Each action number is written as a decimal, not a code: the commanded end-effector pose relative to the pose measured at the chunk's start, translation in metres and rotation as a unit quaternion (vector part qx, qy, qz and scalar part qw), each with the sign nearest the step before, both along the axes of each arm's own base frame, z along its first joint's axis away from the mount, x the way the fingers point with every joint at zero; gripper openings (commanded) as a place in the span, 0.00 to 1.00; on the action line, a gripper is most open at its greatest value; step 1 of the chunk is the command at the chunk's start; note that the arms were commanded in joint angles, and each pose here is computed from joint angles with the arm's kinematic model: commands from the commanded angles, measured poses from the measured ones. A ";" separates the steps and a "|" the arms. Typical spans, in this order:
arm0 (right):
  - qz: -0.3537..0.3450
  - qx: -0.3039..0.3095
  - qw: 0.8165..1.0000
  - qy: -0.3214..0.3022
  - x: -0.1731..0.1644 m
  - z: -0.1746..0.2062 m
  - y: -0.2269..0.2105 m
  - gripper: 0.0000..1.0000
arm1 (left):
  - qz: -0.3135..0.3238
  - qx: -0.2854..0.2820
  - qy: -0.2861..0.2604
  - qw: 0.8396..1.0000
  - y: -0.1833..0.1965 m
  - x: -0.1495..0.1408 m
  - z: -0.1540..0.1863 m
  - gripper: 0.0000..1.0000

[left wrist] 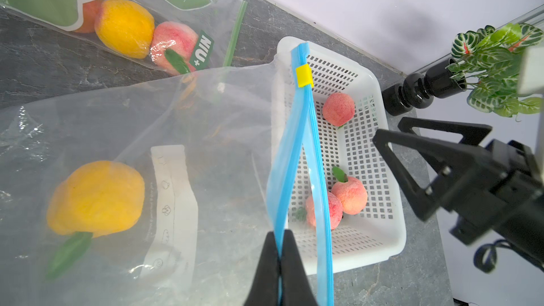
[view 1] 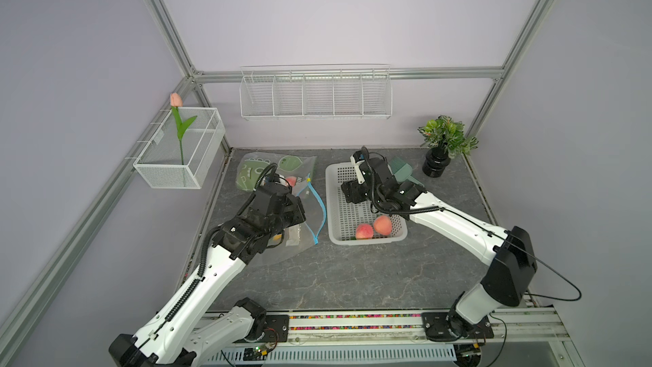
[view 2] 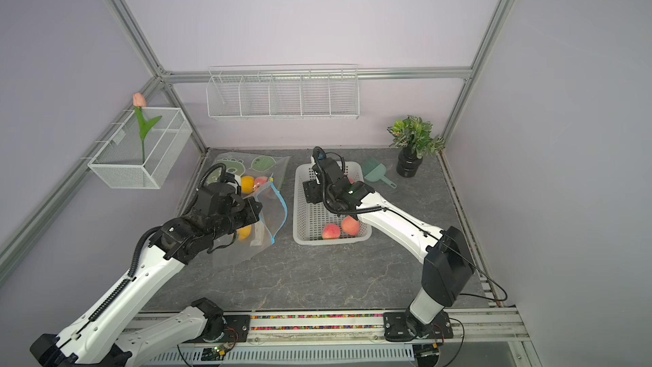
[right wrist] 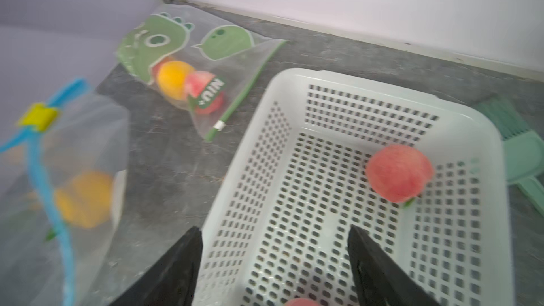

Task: Place the peach in a zip-top bag and seal the zipper
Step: Place the peach in the zipper food storage bag, then pick up the peach from the basket, then place the peach in the zipper food storage bag.

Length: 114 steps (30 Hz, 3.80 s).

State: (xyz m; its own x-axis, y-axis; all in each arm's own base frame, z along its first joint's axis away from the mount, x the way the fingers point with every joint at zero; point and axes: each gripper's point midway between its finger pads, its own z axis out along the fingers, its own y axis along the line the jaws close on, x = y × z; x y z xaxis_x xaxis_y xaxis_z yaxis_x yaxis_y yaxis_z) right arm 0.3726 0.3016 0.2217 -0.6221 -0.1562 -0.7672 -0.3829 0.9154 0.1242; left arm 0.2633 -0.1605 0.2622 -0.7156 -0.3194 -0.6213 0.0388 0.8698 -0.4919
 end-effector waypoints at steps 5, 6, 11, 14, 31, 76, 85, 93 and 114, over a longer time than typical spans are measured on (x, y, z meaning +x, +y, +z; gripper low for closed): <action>-0.096 -0.076 0.991 0.061 0.034 -0.057 -0.053 0.80 | 0.005 0.002 -0.013 1.000 0.004 -0.001 0.010 0.00; -0.102 -0.080 0.989 0.066 0.038 -0.061 -0.056 0.80 | 0.005 0.002 -0.012 1.000 0.004 -0.001 0.010 0.00; -0.129 -0.100 0.983 0.086 0.059 -0.083 -0.069 0.81 | 0.005 0.003 -0.012 1.000 0.004 -0.001 0.010 0.00; -0.138 -0.111 0.979 0.102 0.071 -0.097 -0.073 0.81 | 0.005 0.004 -0.012 1.000 0.005 -0.001 0.010 0.00; -0.157 -0.177 0.963 0.128 0.114 -0.142 -0.080 0.82 | 0.009 0.004 -0.015 1.000 0.007 -0.003 0.012 0.00; 0.092 0.148 0.984 0.025 -0.001 0.019 0.001 0.63 | 0.004 0.002 -0.011 1.000 0.002 0.002 0.005 0.00; 0.241 0.204 0.949 0.004 -0.062 0.065 0.062 0.63 | 0.005 0.003 -0.011 1.000 0.001 0.003 0.005 0.00; 0.311 0.214 0.926 0.008 -0.089 0.076 0.093 0.63 | 0.001 0.004 -0.009 1.000 -0.002 0.006 0.004 0.00; 0.321 0.165 0.930 0.076 -0.092 0.015 0.135 0.64 | -0.032 -0.042 -0.039 0.998 -0.014 0.000 0.034 0.00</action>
State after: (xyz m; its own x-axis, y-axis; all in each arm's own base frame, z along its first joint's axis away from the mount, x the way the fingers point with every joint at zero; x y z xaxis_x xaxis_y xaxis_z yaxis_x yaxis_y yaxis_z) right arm 0.2808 0.4321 0.2369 -0.5991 -0.2886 -0.7468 -0.7830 0.4060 0.4713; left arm 0.2642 -0.1709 0.2723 -0.7172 -0.3178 -0.6202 0.0818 0.8454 -0.5279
